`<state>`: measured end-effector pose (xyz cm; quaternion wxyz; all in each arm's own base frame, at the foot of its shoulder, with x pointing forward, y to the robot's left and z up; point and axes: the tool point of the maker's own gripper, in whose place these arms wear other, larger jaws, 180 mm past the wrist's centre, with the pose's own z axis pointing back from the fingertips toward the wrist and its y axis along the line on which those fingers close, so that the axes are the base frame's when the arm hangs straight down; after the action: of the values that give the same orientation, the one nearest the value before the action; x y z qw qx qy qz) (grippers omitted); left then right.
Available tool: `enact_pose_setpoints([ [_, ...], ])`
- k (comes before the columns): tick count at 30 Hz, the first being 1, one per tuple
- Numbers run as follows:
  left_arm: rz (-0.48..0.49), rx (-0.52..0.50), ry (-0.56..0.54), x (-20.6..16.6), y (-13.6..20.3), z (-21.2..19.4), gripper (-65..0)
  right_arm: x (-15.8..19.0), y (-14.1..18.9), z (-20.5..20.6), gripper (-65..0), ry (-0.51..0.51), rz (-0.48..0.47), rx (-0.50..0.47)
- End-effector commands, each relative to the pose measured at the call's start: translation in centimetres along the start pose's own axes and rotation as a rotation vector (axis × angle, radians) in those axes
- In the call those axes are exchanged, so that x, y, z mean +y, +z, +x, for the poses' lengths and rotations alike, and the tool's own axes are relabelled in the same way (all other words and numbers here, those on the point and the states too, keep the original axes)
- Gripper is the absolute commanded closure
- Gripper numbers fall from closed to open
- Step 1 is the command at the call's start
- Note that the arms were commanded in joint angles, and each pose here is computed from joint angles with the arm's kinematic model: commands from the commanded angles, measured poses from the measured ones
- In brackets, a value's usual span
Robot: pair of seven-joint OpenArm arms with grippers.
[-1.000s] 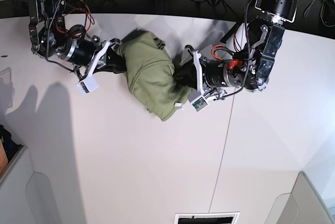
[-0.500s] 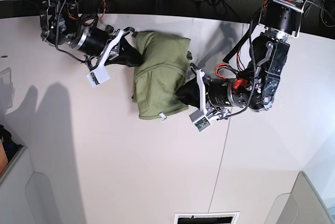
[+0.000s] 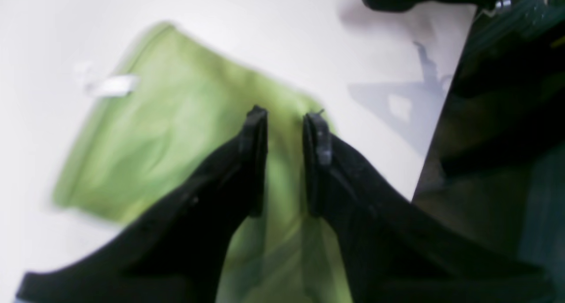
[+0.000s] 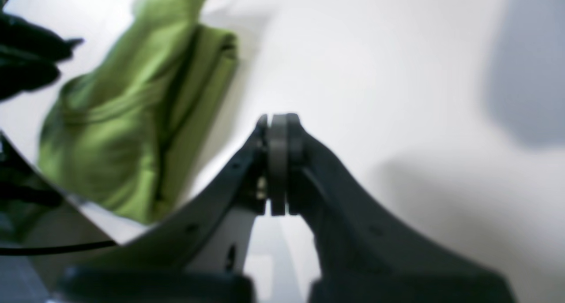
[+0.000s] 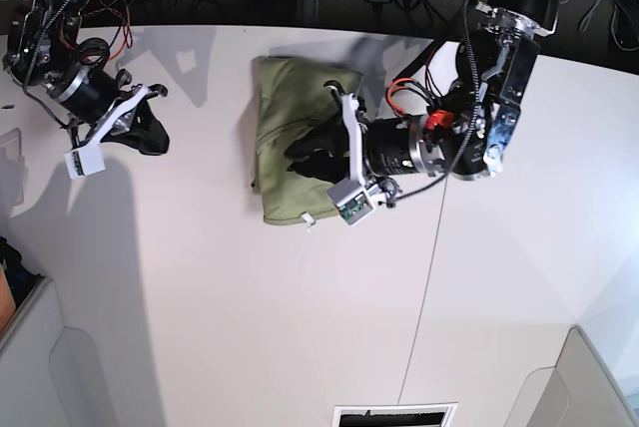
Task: Layout the t-shirt on the table in an organized manner, then fold the t-shirt properly
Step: 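Withdraw the right gripper and flatten the bundle with the left gripper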
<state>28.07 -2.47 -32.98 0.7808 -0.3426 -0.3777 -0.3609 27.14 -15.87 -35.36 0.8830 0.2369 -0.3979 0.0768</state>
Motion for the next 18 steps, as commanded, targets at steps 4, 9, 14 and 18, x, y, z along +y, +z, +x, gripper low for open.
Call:
enact_pose_setpoints([
  [4, 0.02, -0.039, 0.105, 1.0, -1.4, -2.4, -14.7, -0.2, 0.7, 1.5, 0.0, 0.039, 0.002, -0.038],
  [9, 0.055, 0.004, 0.191, 2.7, -2.3, -6.2, -14.7, -0.3, 0.8, 1.2, 0.0, 0.037, -0.001, -0.033],
  [14, 0.04, -0.047, 0.164, 2.5, -2.0, -3.7, -14.7, -0.3, 0.8, 1.2, 0.0, 0.037, -0.001, -0.034],
  [18, 0.005, -0.086, 0.084, 0.8, -1.1, -0.3, -14.7, -0.3, 0.8, 1.3, 0.0, 0.036, 0.002, -0.037],
])
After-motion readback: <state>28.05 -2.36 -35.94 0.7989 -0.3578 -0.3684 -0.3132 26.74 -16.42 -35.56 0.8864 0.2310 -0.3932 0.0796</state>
